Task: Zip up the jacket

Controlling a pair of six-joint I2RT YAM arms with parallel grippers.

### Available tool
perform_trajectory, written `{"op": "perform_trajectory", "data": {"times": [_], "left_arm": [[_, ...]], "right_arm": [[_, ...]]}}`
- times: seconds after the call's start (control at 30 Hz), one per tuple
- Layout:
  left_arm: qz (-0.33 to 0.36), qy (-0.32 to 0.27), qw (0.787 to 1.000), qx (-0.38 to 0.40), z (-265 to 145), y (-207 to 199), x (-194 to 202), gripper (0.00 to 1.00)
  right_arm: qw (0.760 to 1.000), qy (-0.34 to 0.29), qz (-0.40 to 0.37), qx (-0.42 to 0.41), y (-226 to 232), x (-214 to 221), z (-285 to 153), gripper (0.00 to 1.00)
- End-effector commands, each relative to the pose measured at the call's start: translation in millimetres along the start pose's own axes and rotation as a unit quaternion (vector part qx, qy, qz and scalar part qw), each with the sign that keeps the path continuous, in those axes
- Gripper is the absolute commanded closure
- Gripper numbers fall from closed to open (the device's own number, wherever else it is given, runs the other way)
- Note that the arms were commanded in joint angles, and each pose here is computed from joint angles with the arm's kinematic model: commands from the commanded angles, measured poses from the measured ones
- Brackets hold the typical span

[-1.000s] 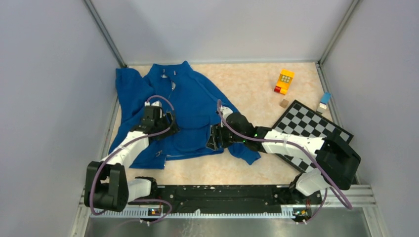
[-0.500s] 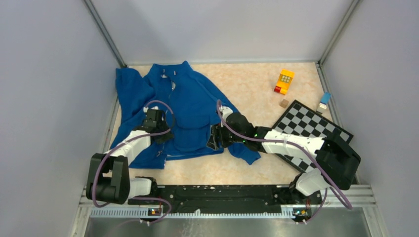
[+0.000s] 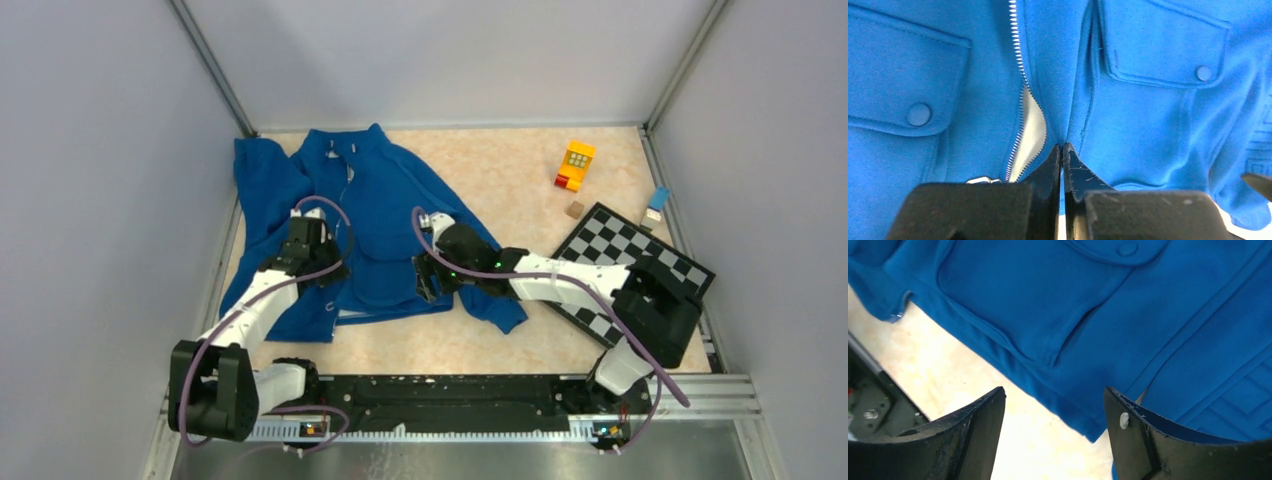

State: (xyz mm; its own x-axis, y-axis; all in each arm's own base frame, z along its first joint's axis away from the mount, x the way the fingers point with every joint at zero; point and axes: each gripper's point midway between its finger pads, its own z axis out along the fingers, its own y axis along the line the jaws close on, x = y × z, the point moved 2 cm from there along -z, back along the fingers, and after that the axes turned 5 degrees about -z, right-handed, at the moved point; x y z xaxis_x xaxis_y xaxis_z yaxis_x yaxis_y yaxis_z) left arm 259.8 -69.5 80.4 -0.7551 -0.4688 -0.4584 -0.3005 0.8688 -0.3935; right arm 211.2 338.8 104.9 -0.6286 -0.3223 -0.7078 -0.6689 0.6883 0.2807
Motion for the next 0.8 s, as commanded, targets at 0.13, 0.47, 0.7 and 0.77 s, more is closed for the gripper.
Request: {"op": "perform_trajectory", "data": {"times": [0.13, 0.47, 0.7, 0.77], "left_arm": [[0.017, 0.028, 0.996, 0.078, -18, -28, 4, 0.98], [0.016, 0.037, 0.997, 0.072, -14, -22, 11, 1.00], [0.011, 0.037, 0.996, 0.078, -13, -24, 12, 1.00], [0.011, 0.036, 0.996, 0.079, -14, -25, 12, 1.00]], "right_arm": [[0.952, -0.028, -0.302, 0.042, 44, -24, 19, 0.24], [0.897, -0.126, -0.421, -0.046, 89, -24, 53, 0.31], [0.894, -0.233, -0.373, -0.082, 114, -32, 61, 0.40], [0.900, -0.259, -0.345, -0.067, 112, -39, 62, 0.42]]}}
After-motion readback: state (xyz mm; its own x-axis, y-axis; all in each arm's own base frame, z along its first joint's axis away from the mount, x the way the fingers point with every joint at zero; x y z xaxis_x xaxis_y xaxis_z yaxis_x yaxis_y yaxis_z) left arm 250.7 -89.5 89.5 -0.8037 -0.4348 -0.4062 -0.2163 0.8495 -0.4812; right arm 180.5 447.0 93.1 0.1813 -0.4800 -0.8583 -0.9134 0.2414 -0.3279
